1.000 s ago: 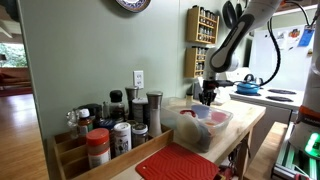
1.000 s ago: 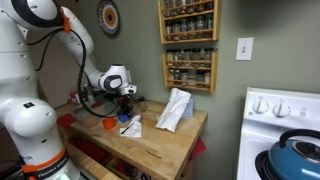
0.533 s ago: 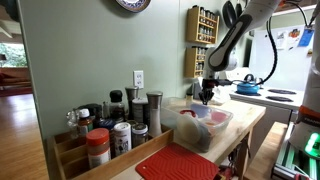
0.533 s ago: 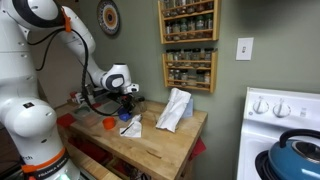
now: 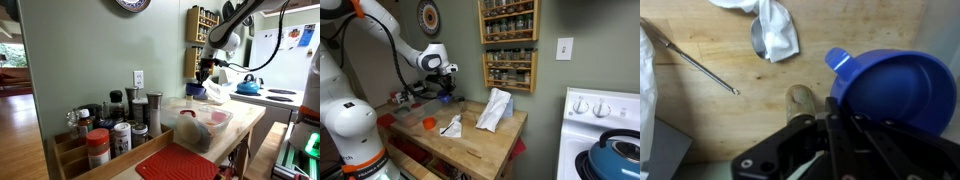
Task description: Put the blue cup in the storage box and put the orange cup in the blue cup
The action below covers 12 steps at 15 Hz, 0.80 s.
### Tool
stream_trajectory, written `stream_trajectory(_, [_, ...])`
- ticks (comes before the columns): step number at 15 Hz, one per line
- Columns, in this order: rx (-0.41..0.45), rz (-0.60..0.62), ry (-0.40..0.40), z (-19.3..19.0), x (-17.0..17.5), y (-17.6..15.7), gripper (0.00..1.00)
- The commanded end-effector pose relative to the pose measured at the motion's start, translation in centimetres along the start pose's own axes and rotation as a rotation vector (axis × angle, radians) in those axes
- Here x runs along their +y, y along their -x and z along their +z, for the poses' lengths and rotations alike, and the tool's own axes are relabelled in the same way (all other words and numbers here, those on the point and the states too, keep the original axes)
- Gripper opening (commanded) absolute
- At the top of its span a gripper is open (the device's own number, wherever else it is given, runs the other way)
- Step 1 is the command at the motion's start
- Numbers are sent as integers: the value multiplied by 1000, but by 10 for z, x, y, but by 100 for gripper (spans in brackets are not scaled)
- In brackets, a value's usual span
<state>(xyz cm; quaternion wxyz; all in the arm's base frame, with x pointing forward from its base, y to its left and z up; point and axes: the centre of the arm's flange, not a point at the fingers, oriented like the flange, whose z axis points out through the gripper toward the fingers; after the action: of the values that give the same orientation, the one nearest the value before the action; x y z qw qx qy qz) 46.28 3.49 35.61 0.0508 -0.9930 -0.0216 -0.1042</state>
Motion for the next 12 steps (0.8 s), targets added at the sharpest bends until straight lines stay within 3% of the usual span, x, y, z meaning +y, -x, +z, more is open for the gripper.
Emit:
stream_trajectory(1, [18, -104, -58, -50, -35, -1, 1])
stream_trajectory(7, [-57, -189, -112, -17, -128, 8, 1])
stream_trajectory(12, [-100, -181, -132, 25, -166, 15, 1])
